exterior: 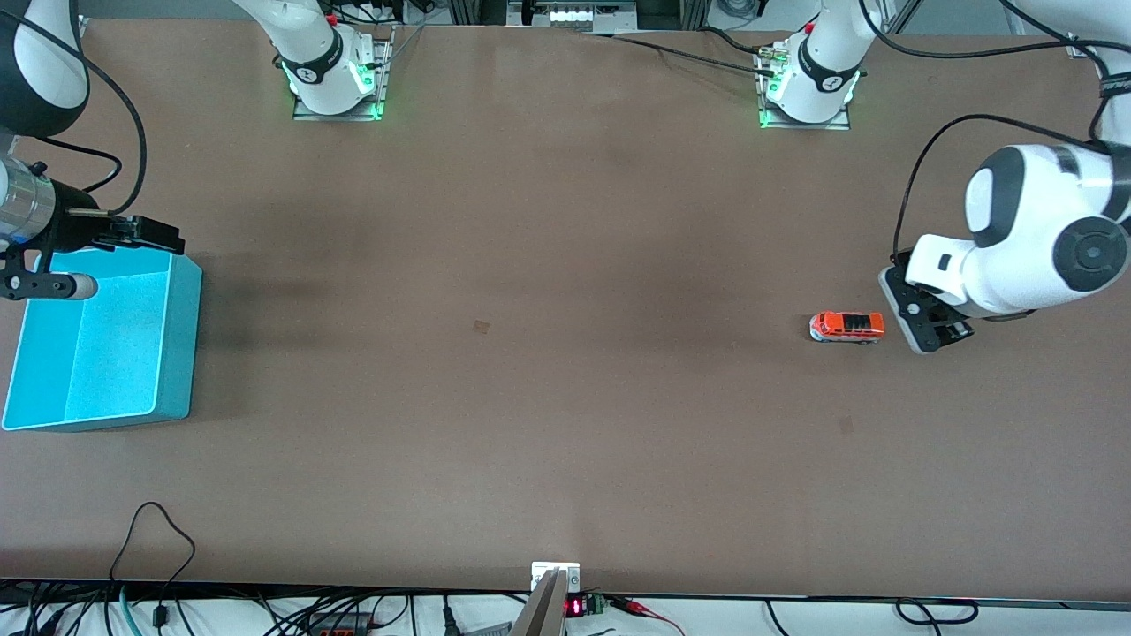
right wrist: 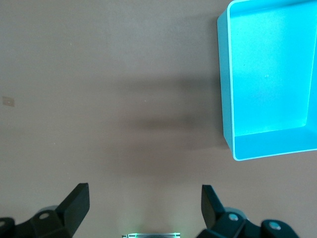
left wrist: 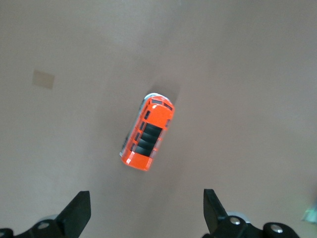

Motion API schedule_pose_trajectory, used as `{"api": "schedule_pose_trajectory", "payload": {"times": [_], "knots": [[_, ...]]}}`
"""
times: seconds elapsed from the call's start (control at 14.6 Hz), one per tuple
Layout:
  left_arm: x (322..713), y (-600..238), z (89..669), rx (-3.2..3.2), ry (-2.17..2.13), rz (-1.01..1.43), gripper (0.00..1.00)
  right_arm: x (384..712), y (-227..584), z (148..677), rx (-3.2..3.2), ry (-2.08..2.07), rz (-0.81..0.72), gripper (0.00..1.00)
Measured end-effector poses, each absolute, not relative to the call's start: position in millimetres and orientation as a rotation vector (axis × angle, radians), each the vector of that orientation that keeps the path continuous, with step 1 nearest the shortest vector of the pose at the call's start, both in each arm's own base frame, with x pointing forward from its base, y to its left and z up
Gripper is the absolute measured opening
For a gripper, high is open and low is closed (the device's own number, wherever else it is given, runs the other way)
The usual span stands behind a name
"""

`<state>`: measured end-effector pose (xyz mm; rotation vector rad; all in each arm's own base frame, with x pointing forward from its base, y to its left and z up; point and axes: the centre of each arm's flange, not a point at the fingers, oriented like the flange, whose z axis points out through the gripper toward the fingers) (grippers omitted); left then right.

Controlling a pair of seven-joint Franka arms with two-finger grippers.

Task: Wind up bus and store in blue box
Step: 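Lower the left gripper and grasp the orange bus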

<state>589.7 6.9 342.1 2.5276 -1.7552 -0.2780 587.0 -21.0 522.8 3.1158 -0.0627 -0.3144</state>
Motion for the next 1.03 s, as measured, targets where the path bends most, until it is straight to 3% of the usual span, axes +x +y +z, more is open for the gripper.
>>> {"api": "schedule_pose_trajectory", "payload": {"times": [0.76,0.96,1.03], "knots": [[561,-10,222,2.309,-2.209,-0.095,1.0,587,-24,518,3.114,-0.071,-0.335,1.0],[555,-11,208,2.294,-2.219,-0.091,0.99,588,-24,518,3.114,-0.07,-0.336,1.0],[553,-11,207,2.291,-2.218,-0.095,0.94,588,-24,518,3.114,-0.07,-0.336,1.0]]}}
